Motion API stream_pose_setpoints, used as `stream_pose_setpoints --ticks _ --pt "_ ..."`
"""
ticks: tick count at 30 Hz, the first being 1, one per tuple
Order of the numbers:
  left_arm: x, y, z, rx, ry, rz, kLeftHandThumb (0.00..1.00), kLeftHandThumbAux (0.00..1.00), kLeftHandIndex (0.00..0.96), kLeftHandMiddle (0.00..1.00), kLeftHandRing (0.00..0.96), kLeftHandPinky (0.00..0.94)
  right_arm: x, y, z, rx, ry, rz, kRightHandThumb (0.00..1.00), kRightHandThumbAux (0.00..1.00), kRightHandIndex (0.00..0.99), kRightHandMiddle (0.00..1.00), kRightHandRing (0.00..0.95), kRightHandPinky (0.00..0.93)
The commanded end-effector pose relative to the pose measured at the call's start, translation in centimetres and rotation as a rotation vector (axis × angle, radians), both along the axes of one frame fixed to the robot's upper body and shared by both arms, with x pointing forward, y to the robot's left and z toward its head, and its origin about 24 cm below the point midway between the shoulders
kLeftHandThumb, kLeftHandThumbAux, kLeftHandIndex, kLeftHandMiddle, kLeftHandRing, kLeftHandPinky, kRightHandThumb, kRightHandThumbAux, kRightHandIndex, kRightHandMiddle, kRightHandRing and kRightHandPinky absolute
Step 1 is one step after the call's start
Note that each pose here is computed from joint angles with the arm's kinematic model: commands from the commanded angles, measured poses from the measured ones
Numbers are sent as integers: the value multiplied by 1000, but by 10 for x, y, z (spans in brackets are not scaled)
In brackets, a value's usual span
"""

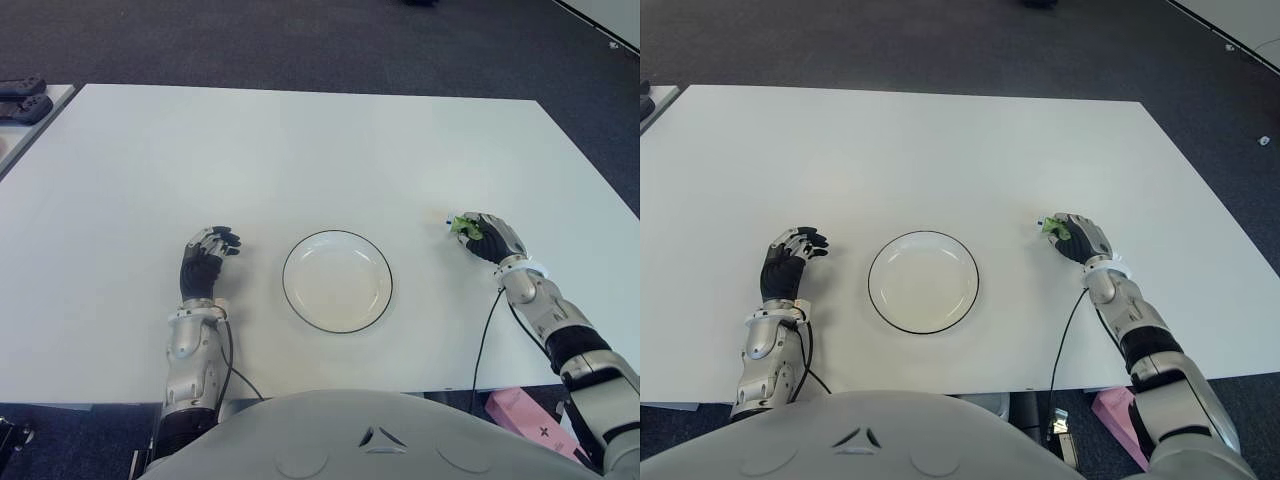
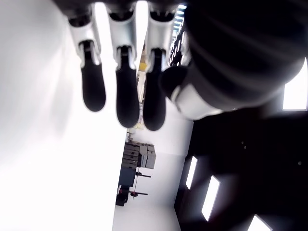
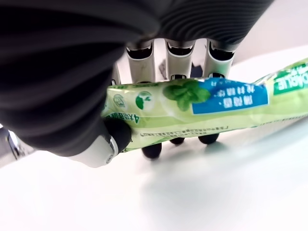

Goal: Put the toothpaste on the table into the plate.

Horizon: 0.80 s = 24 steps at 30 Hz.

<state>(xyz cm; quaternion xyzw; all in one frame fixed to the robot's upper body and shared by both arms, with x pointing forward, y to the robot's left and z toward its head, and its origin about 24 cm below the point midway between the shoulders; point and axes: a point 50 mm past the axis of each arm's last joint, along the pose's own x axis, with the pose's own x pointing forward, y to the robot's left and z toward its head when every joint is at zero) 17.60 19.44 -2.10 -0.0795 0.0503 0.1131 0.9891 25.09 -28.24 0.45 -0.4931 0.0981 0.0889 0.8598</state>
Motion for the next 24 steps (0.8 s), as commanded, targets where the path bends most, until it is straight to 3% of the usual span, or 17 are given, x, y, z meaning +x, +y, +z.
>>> stream_pose_setpoints --ticks 1,19,24 --pt "-4 2 -8 -1 59 21 709 726 429 500 496 457 -21 10 -17 113 151 10 731 711 440 845 842 852" --pt "-4 1 -9 -16 46 22 709 726 430 497 495 473 -17 13 16 260 47 -26 735 711 441 869 870 882" --pt "-4 1 -9 -16 51 21 709 726 429 497 493 468 -15 19 28 288 -73 -50 736 711 441 876 878 886"
